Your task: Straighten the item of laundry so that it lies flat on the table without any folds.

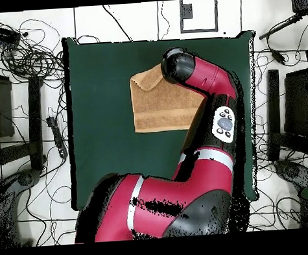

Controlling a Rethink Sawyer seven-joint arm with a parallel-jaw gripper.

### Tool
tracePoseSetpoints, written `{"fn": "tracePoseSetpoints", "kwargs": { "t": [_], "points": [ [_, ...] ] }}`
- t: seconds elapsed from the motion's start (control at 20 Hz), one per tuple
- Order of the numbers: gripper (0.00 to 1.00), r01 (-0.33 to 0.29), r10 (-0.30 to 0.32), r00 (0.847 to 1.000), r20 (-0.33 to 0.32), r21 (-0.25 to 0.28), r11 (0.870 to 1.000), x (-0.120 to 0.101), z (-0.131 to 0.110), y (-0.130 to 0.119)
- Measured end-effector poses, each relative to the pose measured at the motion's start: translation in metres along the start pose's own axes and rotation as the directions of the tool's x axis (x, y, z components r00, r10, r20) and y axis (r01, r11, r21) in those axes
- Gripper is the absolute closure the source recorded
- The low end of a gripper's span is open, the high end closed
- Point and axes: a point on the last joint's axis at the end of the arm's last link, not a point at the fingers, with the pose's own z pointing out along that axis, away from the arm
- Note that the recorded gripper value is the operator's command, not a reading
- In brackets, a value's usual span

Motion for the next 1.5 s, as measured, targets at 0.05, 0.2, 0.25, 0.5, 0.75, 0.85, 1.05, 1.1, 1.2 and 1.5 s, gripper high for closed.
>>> {"fn": "tracePoseSetpoints", "kwargs": {
  "t": [0.05,0.2,0.25,0.5,0.75,0.85,1.05,1.1,1.2,1.5],
  "points": [
    [0.00,0.000,0.000,1.000,0.000,0.000,1.000,0.000,0.000,0.000],
    [0.00,0.000,0.000,1.000,0.000,0.000,1.000,0.000,0.000,0.000],
    [0.00,0.000,0.000,1.000,0.000,0.000,1.000,0.000,0.000,0.000],
    [0.00,0.000,0.000,1.000,0.000,-0.001,1.000,0.000,0.000,0.000],
    [0.00,0.002,-0.002,1.000,0.001,-0.001,1.000,0.000,0.000,0.001],
    [0.00,0.002,-0.002,1.000,0.001,-0.002,1.000,0.000,0.000,0.000],
    [0.00,0.004,-0.004,1.000,0.000,-0.003,1.000,0.000,0.001,0.001],
    [0.00,0.004,-0.004,1.000,0.000,-0.003,1.000,0.000,0.001,0.001],
    [0.00,0.006,-0.006,1.000,0.001,-0.004,1.000,0.000,0.000,0.001],
    [0.00,0.046,-0.046,0.999,0.015,-0.028,0.999,-0.006,-0.014,0.003]
  ]
}}
